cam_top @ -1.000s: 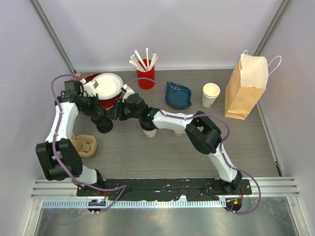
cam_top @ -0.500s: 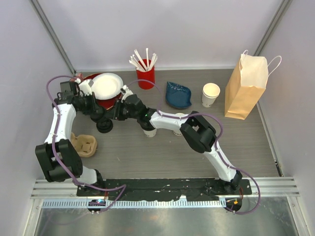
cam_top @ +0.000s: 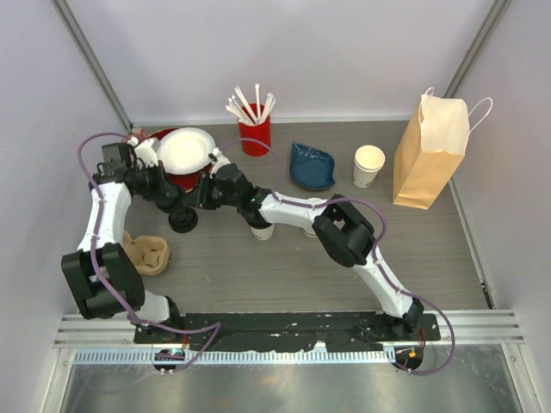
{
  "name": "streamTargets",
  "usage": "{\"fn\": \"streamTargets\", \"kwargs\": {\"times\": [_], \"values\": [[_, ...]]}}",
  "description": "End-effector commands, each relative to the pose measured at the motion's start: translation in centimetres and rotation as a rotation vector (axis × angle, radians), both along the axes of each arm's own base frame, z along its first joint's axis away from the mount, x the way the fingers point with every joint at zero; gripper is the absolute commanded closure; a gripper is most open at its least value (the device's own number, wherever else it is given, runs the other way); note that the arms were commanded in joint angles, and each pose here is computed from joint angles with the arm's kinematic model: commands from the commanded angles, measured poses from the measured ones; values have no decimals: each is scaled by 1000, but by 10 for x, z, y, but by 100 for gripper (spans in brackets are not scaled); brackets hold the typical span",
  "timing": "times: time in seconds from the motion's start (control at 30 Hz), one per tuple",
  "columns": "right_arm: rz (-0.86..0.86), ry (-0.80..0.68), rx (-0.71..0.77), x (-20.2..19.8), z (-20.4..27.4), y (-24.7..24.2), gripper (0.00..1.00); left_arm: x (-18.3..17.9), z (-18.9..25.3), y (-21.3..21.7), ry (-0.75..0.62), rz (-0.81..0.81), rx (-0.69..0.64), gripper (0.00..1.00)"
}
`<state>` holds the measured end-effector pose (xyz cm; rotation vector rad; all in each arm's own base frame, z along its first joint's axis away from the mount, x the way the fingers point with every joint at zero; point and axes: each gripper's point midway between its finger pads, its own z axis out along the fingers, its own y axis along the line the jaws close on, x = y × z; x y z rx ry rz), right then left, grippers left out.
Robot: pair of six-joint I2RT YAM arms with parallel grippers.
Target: Pack the takeout coffee
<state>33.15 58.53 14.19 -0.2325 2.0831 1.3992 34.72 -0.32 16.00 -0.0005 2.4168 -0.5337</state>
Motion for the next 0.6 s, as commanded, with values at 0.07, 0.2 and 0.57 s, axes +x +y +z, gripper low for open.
{"fn": "streamTargets", "kwargs": {"times": [0.07,0.2,0.57], "values": [[-24,-15,6,7,2,9,70,-7,6,-19,-6,-46,-88,100],[-36,-9,-22,11,-8,6,70,-10,-4,-19,31,-42,-98,100],[-40,-33,-33,13,-3,-4,70,-5,-21,0,45,-9,10,100]]}}
